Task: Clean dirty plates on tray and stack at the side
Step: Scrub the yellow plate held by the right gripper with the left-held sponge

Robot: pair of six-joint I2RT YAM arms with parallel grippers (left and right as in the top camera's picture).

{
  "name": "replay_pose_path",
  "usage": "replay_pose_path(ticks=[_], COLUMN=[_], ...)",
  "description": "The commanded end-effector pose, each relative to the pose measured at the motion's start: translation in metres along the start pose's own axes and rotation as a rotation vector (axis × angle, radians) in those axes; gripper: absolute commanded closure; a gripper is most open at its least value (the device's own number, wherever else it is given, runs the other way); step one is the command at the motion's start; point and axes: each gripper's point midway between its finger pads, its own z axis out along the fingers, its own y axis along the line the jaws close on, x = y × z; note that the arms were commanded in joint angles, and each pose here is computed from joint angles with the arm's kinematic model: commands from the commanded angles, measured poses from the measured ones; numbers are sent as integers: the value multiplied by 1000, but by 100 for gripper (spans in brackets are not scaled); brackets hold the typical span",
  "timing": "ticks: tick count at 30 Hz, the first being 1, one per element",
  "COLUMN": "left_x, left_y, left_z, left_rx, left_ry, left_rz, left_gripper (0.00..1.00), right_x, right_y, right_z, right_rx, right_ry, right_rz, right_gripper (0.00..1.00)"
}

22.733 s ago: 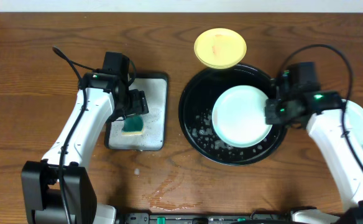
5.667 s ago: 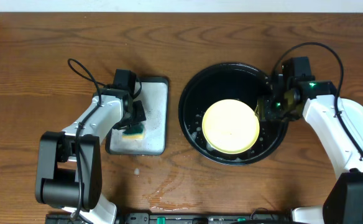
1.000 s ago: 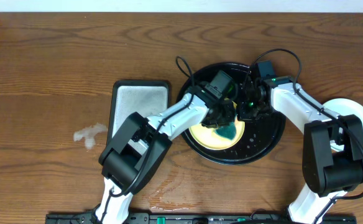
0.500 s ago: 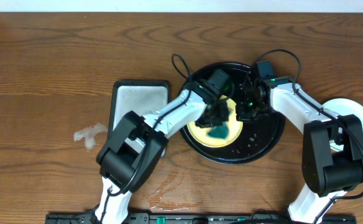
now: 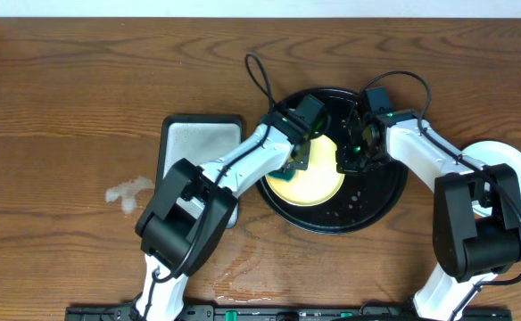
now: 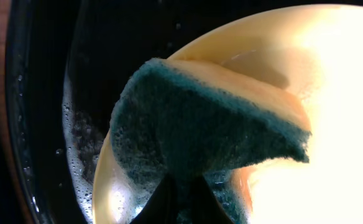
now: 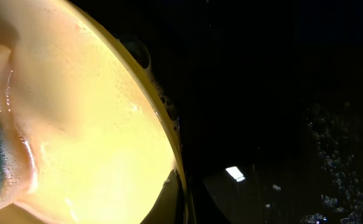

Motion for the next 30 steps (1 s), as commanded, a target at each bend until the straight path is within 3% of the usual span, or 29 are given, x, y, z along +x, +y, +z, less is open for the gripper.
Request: replay_pose_path(ticks=[1,2,7,14,20,22,26,30], left_x=[13,20,31,42,54,56,40,21], left_y=[14,-21,-85,-123,-95,-70,8,34], left_z=[21,20,5,-12,-2,7,19,13], left_rx=[-71,87,391,552,425,310,-79,-226], left_ry=[34,72,167,233,278,266,120,20], left_rz=[44,3,-125,-145,-172,-169,-123,-79], left_gripper=[93,93,92,93,93,92,93,93], right_x=[2,3,4,5,6,7,7,7], right_y=[-23,-24,-24,-24,-24,-24,-24,-24], right_z=[4,4,4,4,4,4,4,4], right_rx=[101,101,102,102,104,104,104,105], right_ry=[3,6,10,13,17,20,20,20], right_rz=[32,32,33,33,34,35,35,35], right_gripper=[99,99,99,99,99,99,99,99])
